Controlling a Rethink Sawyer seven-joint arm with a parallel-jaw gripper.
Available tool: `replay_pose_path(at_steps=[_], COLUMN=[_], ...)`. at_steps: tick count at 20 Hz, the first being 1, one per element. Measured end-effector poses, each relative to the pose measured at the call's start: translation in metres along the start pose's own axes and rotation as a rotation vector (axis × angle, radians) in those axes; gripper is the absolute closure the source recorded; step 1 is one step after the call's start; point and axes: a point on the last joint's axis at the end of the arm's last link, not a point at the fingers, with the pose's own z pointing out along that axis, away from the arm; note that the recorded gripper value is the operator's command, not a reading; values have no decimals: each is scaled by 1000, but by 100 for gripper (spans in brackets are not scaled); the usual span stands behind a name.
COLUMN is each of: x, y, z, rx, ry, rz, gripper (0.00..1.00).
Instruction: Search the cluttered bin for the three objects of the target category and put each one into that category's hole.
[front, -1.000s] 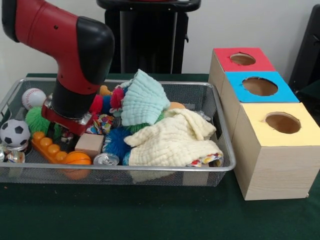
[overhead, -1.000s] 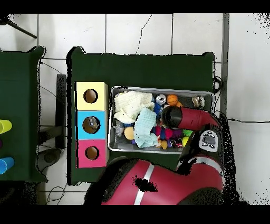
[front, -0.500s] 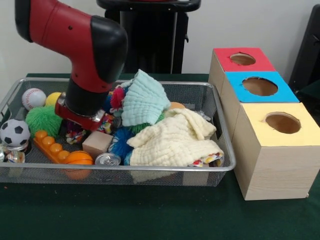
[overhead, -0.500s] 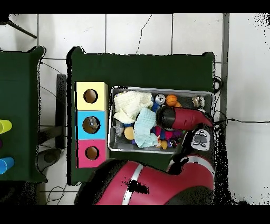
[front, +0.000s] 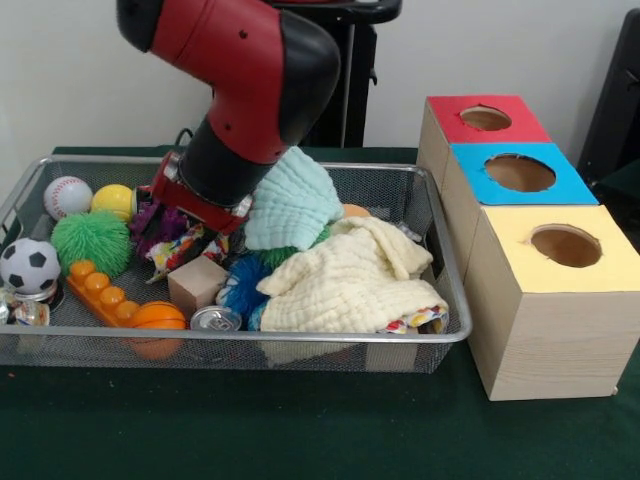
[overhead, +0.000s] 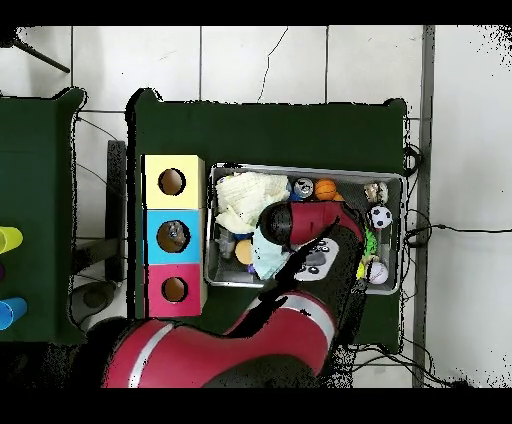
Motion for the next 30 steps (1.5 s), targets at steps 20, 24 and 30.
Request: replay_pose_path(at_steps=[20,24,30], x=[4,13,18], y=[-3,-5,-10], z=[-17,-3,18], rx=[110,142,184], ry=[28,50,3], rz=[-36,-38,25], gripper=[0,0,0])
